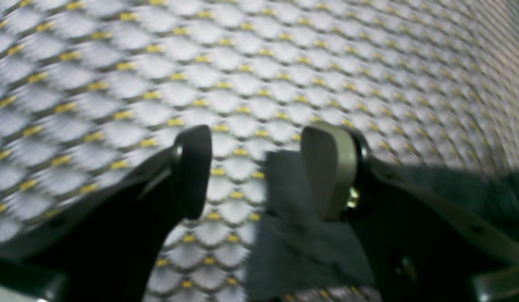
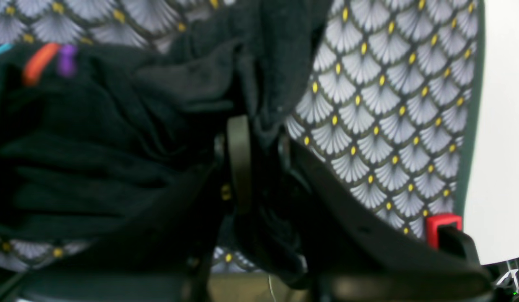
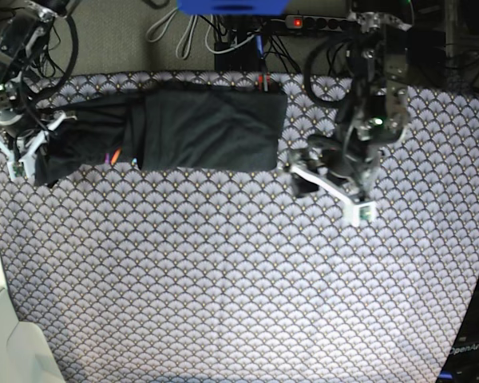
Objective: Fold the T-shirt properly
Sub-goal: 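Release the strip and move the right gripper to its other end, then grasp the strip's other end and fold it over onto the folded end, then press the folded end down with the right gripper, then release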
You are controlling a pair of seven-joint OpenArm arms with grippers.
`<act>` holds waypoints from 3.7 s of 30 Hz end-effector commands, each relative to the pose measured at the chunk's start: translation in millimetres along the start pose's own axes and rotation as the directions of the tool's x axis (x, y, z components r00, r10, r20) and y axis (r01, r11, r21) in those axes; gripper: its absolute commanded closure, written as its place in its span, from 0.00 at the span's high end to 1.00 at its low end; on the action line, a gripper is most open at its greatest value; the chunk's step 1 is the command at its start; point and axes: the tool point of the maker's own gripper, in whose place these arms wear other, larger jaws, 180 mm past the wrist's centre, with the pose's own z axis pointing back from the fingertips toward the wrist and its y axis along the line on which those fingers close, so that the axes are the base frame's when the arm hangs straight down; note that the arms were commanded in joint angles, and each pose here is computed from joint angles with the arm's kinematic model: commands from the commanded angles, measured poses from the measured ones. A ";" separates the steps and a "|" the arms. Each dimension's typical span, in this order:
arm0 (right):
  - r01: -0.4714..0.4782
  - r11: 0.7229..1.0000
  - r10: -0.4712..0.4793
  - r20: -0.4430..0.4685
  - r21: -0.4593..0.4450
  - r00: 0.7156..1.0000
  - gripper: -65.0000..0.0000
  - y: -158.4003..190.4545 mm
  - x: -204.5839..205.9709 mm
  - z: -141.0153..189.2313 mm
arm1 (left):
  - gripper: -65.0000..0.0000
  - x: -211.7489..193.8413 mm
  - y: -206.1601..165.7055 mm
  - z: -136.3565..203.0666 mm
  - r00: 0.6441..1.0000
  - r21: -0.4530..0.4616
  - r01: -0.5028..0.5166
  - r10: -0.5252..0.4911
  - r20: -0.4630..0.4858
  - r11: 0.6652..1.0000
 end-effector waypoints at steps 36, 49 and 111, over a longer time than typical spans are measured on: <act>-0.315 0.805 0.154 0.335 0.503 0.930 0.00 265.4 81.1 53.0 | 0.56 5.3 199.4 83.9 0.910 0.411 -0.413 0.380 0.163 0.812; -0.338 0.744 0.166 0.329 0.577 0.929 0.00 300.1 84.1 40.2 | 0.56 23.0 228.4 105.6 0.936 0.480 -0.353 0.301 0.184 0.803; -0.498 0.602 0.306 0.396 0.624 0.866 0.00 348.1 88.6 36.1 | 0.41 41.6 278.9 156.6 0.953 0.607 -0.300 0.207 0.220 0.736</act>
